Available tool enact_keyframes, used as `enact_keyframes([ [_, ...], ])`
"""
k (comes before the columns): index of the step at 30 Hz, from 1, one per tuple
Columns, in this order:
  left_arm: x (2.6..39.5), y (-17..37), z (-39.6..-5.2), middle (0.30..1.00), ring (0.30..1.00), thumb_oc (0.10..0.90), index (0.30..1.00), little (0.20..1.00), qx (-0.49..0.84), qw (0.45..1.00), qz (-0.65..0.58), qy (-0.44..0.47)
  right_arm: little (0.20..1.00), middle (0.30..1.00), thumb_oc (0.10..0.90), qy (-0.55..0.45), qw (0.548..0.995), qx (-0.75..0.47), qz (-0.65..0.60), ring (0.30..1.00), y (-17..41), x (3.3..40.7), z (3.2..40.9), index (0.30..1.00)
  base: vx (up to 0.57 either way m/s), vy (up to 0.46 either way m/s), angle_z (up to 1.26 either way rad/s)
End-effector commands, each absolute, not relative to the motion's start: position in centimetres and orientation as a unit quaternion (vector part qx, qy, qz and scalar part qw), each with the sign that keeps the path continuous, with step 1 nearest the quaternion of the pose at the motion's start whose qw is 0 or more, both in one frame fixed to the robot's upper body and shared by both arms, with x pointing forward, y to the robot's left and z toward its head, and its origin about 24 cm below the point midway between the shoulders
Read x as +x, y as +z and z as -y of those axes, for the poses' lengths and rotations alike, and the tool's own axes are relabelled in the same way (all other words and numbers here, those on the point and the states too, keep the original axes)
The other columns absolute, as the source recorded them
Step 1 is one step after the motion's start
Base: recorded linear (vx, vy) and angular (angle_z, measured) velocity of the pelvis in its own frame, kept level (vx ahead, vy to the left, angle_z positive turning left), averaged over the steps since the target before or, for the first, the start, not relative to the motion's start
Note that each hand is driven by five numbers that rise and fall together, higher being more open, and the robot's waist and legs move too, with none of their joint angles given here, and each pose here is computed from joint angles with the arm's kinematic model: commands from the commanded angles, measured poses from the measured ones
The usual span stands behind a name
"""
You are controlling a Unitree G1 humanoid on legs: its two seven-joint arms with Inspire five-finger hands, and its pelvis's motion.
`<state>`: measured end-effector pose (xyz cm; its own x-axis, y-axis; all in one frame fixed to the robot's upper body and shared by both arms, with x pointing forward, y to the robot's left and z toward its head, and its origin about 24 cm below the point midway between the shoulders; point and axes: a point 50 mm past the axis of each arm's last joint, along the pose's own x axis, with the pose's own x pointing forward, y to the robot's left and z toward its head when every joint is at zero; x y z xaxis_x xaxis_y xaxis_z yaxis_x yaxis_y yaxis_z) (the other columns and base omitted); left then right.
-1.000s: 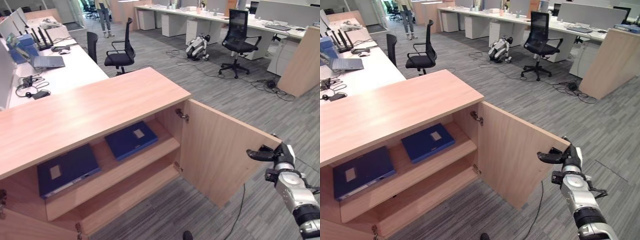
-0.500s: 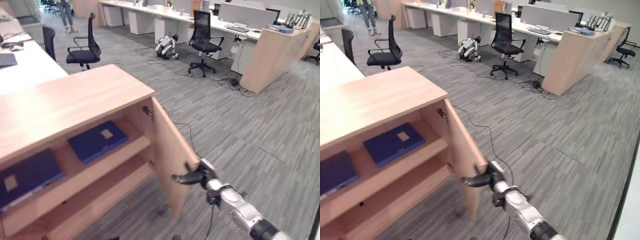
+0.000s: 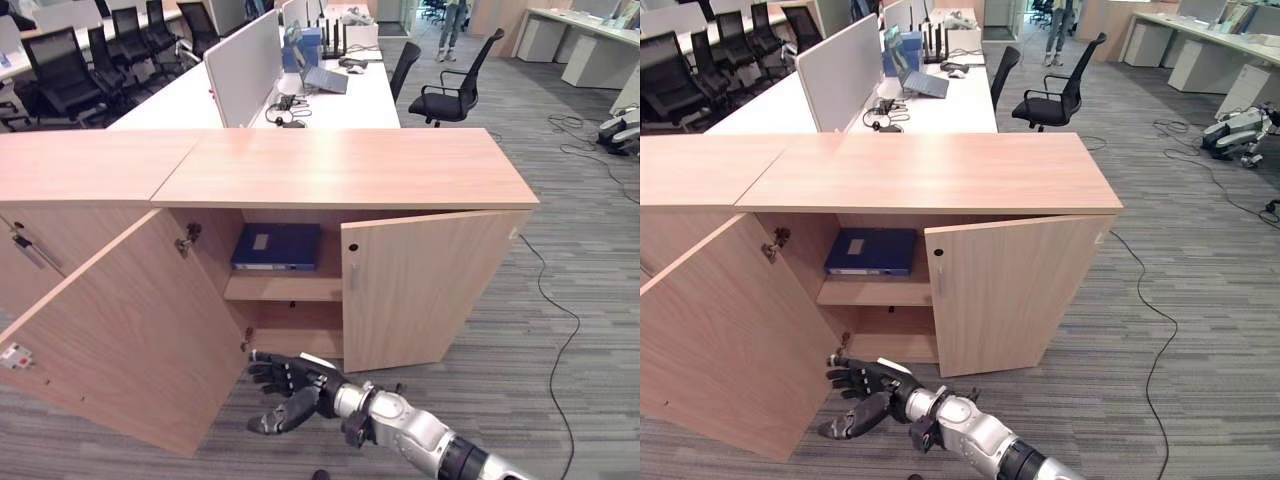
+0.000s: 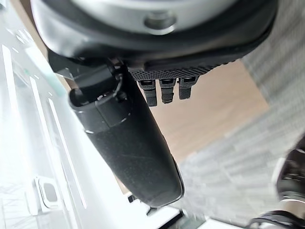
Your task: Put the empty folder in the office cabinet
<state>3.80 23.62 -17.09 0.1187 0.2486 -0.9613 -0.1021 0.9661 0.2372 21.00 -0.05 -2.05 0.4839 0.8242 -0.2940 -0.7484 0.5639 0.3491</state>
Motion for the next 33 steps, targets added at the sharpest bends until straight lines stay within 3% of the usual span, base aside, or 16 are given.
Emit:
enact_keyframes([
  [1, 5.9, -16.6, -24.6, 0.9, 0.9, 0.8, 0.9, 0.9, 0.076, 0.759, -0.635, 0.125, 0.9, 0.9, 0.8, 0.444, 0.871, 0.166, -0.13, 0.9, 1.6, 23.3, -1.2, 0.9, -0.01, -0.054, 1.12],
  [6, 5.0, -16.8, -24.4, 0.9, 0.9, 0.8, 0.9, 0.9, 0.054, 0.754, -0.638, 0.146, 0.9, 0.9, 0.8, 0.405, 0.892, 0.136, -0.148, 0.9, -0.2, 23.2, 0.6, 0.9, -0.01, -0.079, 0.74],
  [12, 7.9, -16.4, -23.8, 0.9, 0.9, 0.8, 0.9, 0.9, -0.047, 0.786, -0.578, 0.215, 0.9, 0.9, 0.8, 0.282, 0.919, 0.016, -0.277, 0.9, -7.3, 21.5, 6.6, 0.9, 0.02, -0.049, 0.25],
  [14, 5.2, -16.0, -26.7, 0.9, 0.9, 0.8, 0.9, 0.9, -0.068, 0.773, -0.569, 0.274, 0.9, 0.9, 0.8, 0.179, 0.932, 0.013, -0.314, 0.9, -9.2, 21.0, 11.3, 0.9, 0.02, -0.067, 0.02],
  [17, 3.9, -14.9, -30.1, 0.9, 0.9, 0.8, 0.9, 0.9, -0.041, 0.763, -0.557, 0.326, 0.9, 0.9, 0.8, 0.054, 0.93, -0.02, -0.364, 0.9, -11.4, 19.1, 16.1, 0.9, 0.03, -0.033, 0.13],
  [19, 6.7, -13.5, -32.1, 0.9, 0.9, 0.8, 0.9, 0.9, -0.04, 0.787, -0.5, 0.36, 0.9, 0.9, 0.8, -0.104, 0.894, 0.033, -0.434, 0.9, -13.8, 15.8, 19.9, 0.9, 0.03, 0.009, 0.08],
  [24, 8.9, -10.0, -37.2, 0.9, 0.9, 0.8, 0.9, 0.9, -0.045, 0.801, -0.412, 0.432, 0.9, 0.9, 0.8, -0.237, 0.829, 0.117, -0.493, 0.9, -15.7, 10.8, 22.7, 0.9, 0.04, 0.028, 0.07],
  [26, 9.5, -4.3, -43.8, 0.9, 0.9, 0.8, 0.9, 0.9, -0.019, 0.798, -0.339, 0.498, 0.9, 0.9, 0.8, -0.305, 0.794, 0.131, -0.509, 0.9, -15.8, 8.1, 25.3, 0.9, 0.06, 0.009, -0.01],
  [30, 9.6, -3.2, -44.6, 0.9, 0.9, 0.8, 0.9, 0.9, -0.075, 0.795, -0.267, 0.539, 0.9, 0.9, 0.8, -0.368, 0.753, 0.171, -0.519, 0.9, -16.2, 5.6, 26.0, 0.9, 0.04, 0.01, -0.12],
  [33, 11.9, -2.9, -43.6, 0.9, 0.9, 0.8, 0.9, 0.9, -0.135, 0.806, -0.197, 0.541, 0.9, 0.9, 0.8, -0.401, 0.725, 0.171, -0.533, 0.9, -16.2, 4.2, 26.7, 0.9, 0.09, -0.066, -0.08],
])
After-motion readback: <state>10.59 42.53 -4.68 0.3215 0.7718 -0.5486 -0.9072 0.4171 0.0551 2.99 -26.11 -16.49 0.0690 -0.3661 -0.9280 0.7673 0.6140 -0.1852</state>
